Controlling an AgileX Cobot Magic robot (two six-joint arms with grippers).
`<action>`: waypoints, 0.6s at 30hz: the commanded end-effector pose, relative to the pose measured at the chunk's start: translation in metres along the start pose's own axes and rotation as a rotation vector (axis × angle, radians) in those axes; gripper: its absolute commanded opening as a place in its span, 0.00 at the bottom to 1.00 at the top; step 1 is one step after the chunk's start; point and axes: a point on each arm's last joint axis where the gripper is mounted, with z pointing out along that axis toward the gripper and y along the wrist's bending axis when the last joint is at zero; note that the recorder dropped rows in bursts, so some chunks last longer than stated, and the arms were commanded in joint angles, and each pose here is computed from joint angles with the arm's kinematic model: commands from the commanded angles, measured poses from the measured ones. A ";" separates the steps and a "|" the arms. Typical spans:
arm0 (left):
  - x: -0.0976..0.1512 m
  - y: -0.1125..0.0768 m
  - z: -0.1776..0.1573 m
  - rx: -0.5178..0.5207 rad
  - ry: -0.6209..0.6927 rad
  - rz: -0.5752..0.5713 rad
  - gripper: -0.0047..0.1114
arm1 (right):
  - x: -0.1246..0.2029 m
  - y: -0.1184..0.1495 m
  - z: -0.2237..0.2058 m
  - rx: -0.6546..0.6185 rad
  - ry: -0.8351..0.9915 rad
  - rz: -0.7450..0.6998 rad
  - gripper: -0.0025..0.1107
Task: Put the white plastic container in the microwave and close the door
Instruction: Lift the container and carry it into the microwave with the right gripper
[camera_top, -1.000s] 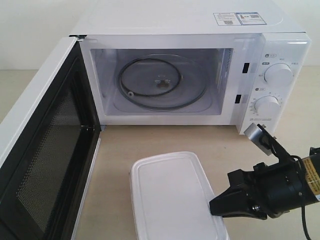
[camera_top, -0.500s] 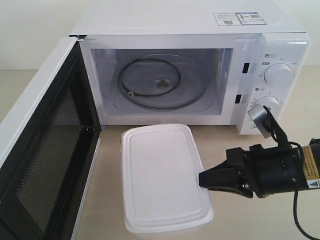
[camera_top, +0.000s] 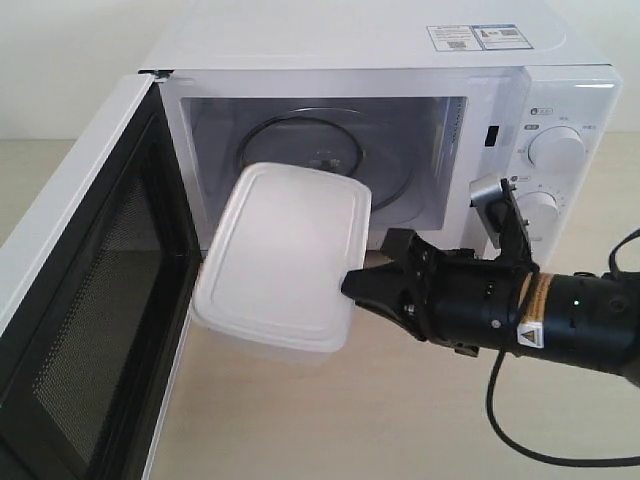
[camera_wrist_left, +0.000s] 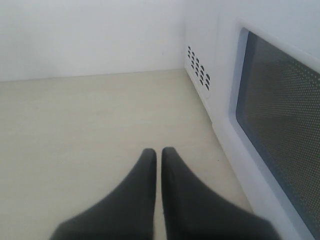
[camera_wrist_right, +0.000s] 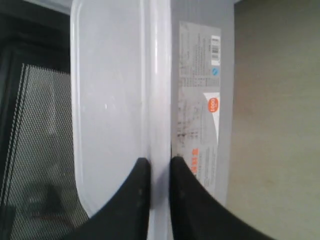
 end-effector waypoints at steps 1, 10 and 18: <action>0.001 0.000 0.000 0.001 0.001 -0.004 0.08 | -0.003 0.009 0.009 0.005 -0.201 0.057 0.02; 0.001 0.000 0.000 0.001 0.001 -0.004 0.08 | -0.020 0.013 0.020 0.124 -0.427 0.275 0.02; 0.001 0.000 0.000 0.001 0.001 -0.004 0.08 | -0.028 0.035 0.066 0.146 -0.548 0.445 0.02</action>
